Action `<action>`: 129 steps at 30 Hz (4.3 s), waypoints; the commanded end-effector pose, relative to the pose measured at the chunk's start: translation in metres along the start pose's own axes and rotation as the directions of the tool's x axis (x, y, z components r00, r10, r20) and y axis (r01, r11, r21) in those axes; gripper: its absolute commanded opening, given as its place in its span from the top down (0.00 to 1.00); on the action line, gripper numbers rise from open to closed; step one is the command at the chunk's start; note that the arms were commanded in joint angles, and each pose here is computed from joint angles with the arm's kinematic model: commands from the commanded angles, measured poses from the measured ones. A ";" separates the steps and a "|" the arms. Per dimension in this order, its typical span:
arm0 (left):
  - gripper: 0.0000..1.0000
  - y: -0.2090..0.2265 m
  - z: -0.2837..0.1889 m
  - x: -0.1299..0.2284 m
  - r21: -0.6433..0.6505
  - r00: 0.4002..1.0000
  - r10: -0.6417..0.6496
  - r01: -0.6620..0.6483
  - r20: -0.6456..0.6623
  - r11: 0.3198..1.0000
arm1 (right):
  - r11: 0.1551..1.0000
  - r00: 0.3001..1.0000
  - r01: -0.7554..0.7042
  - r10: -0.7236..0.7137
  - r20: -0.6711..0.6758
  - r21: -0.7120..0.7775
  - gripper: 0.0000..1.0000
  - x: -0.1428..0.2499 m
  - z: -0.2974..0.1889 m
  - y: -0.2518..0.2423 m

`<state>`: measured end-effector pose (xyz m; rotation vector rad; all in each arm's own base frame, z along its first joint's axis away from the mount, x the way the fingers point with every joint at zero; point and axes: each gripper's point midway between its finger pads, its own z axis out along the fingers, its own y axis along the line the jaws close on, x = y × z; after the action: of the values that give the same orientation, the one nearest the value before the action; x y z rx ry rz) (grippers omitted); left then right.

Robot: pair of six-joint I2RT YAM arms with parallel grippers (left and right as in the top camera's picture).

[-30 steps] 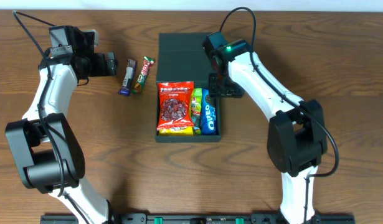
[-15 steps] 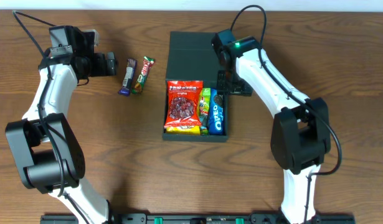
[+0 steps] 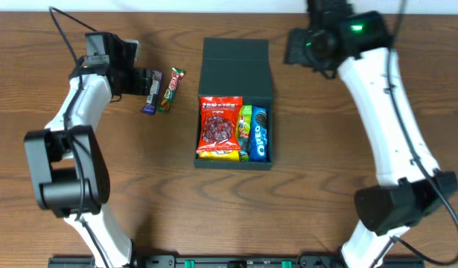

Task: Pack container
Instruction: 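Retract the right arm and grasp the blue candy bar with left gripper, then insert the blue bar into the box and release it, then grasp the red KitKat bar with the left gripper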

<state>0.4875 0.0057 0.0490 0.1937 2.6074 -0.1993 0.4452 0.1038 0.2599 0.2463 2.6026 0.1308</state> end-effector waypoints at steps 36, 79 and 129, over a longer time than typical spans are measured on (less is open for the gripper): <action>0.80 -0.081 -0.069 -0.071 0.001 0.972 -0.182 0.183 0.152 0.983 | 0.936 0.953 -0.302 0.299 0.044 0.180 0.29 -0.030 -0.002 -0.146; 0.50 -0.174 -0.072 -0.067 -0.270 0.972 0.034 0.031 0.233 0.962 | 0.900 0.917 -0.390 0.359 0.173 0.197 0.24 -0.059 -0.012 -0.216; 0.79 -0.132 -0.071 -0.078 -0.059 0.992 0.003 0.005 0.129 0.998 | 0.905 0.916 -0.396 0.379 0.132 0.156 0.20 -0.053 -0.009 -0.207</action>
<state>0.5054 -0.0904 0.1348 0.1346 2.5230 -0.0632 0.4548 -0.1051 0.2612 0.8118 2.4502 0.0237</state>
